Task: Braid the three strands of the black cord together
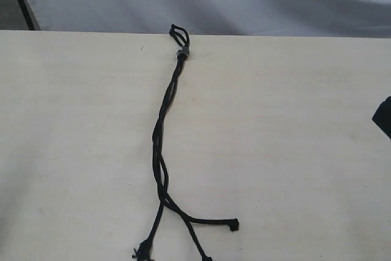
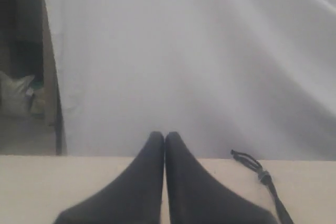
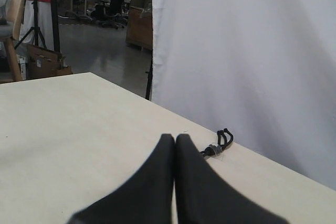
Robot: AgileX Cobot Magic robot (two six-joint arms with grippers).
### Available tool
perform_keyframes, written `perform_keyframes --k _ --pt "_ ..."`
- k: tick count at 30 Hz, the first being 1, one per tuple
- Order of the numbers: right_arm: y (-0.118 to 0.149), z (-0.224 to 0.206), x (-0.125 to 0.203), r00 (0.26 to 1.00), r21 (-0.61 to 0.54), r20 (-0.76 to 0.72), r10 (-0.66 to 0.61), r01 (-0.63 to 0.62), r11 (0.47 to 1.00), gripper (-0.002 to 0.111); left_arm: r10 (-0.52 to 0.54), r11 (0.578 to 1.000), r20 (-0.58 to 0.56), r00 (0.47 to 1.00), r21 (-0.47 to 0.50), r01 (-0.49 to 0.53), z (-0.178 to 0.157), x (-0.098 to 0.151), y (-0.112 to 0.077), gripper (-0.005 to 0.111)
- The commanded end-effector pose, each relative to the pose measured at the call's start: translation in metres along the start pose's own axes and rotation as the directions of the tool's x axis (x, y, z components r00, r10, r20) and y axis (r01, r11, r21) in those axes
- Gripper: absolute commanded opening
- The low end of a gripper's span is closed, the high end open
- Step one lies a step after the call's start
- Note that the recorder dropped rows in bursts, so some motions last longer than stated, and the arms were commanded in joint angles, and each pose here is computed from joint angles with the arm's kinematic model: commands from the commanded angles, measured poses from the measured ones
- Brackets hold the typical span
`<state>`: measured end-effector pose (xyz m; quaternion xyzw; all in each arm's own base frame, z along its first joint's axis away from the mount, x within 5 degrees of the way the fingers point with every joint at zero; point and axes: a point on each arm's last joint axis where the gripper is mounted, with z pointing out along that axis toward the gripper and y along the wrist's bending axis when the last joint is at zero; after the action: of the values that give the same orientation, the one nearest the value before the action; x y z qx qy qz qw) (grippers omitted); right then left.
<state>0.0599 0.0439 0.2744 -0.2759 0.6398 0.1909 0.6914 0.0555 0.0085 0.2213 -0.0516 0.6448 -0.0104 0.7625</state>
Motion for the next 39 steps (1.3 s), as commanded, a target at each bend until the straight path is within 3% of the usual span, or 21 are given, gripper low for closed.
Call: perform_keyframes --k 1,9,12,15,19,39 --pt "0.000 -0.001 -0.001 1.000 -0.001 0.009 -0.001 0.001 1.000 0.001 0.114 0.987 0.010 0.993 0.115 -0.114 -0.001 0.001 -0.010 0.001" --pt "0.000 -0.001 -0.001 1.000 -0.001 0.009 -0.001 0.001 1.000 0.001 0.105 0.986 -0.074 0.992 0.134 -0.094 -0.002 0.009 -0.012 0.001" --pt "0.000 -0.001 -0.001 1.000 -0.001 0.009 -0.001 0.001 1.000 0.001 0.115 0.991 -0.112 0.987 0.088 -0.105 -0.002 0.012 -0.009 0.001" --pt "0.000 -0.001 -0.001 1.000 -0.001 0.009 -0.001 0.001 1.000 0.001 0.043 0.999 -0.190 0.981 -0.018 -0.047 -0.002 0.019 -0.003 0.001" --pt "0.000 -0.001 -0.001 1.000 -0.001 0.009 -0.001 0.001 1.000 0.001 0.020 0.998 -0.282 0.959 -0.049 -0.035 -0.005 0.027 0.000 0.001" --pt "0.000 -0.001 -0.001 1.000 -0.001 0.009 -0.001 0.001 1.000 0.001 0.037 0.998 -0.284 0.958 -0.047 -0.052 -0.005 0.027 0.000 0.001"
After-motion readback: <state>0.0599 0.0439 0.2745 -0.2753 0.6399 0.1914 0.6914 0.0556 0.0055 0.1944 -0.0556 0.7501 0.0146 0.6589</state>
